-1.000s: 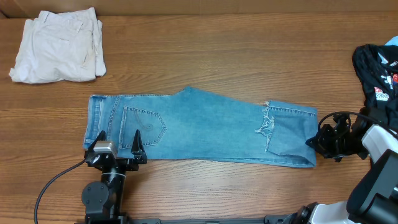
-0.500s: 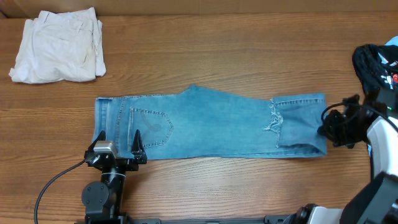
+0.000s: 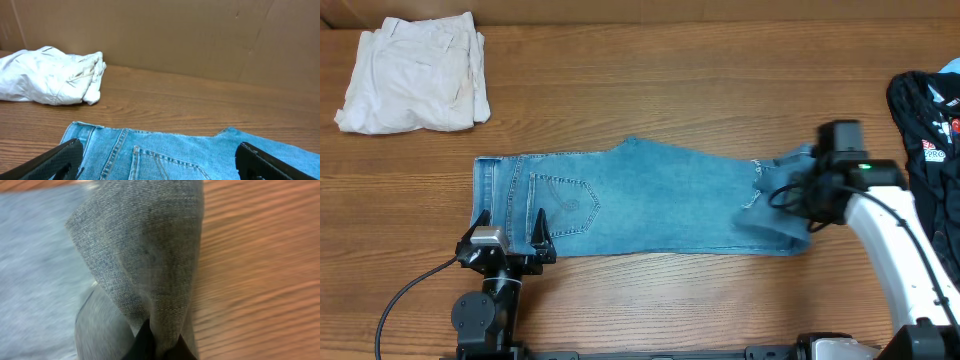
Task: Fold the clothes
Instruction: 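Grasp the folded leg end and lift it leftward with right gripper, then fold the leg end leftward over the jeans and lower it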
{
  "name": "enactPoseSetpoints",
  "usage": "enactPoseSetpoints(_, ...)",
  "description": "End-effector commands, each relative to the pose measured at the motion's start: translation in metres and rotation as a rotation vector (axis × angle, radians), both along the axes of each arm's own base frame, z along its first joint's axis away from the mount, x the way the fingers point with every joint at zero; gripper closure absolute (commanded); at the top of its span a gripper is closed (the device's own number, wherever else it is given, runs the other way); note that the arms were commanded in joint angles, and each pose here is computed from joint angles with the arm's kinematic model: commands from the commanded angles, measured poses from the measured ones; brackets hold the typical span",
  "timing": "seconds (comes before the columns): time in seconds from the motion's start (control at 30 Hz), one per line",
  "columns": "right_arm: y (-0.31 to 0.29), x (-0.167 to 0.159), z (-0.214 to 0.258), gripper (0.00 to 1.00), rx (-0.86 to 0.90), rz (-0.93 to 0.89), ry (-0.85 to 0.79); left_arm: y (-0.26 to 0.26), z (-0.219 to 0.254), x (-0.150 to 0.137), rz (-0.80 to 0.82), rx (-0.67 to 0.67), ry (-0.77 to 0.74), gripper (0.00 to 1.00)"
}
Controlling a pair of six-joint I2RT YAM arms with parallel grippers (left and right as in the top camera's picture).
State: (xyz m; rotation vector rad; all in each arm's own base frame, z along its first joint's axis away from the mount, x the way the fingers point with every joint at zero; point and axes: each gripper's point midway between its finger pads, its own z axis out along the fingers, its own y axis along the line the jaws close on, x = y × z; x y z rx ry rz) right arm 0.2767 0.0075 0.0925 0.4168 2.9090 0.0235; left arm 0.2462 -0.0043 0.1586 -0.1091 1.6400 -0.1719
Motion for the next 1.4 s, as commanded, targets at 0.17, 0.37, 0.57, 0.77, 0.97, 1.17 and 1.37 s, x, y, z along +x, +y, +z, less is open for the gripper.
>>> enactPoseSetpoints(0.17,0.059,0.0,-0.001,0.96,0.006,0.114,0.002,0.001,-0.001,0.0,0.002,0.019,-0.003,0.0)
enactPoseSetpoints(0.37,0.086,0.001,-0.018,0.96,0.026,0.173,0.033,0.001,-0.001,0.0,0.002,0.019,-0.003,0.0)
enactPoseSetpoints(0.57,0.138,0.013,-0.013,0.96,0.215,0.267,-0.036,0.001,-0.001,0.0,0.002,0.019,-0.003,0.0)
enactPoseSetpoints(0.77,0.165,0.02,-0.009,0.69,0.28,0.326,-0.084,0.001,-0.001,0.0,0.002,0.019,-0.003,0.0)
enactPoseSetpoints(0.97,0.167,0.031,-0.006,0.46,0.292,0.323,-0.125,0.001,-0.001,0.0,0.002,0.019,-0.003,0.0)
enactPoseSetpoints(1.17,0.149,0.056,0.017,0.36,0.27,0.291,-0.183,0.001,-0.001,0.0,0.002,0.019,-0.003,0.0)
enactPoseSetpoints(1.37,0.143,0.068,0.041,0.0,0.321,0.316,-0.214,0.001,-0.001,0.0,0.002,0.019,-0.003,0.0)
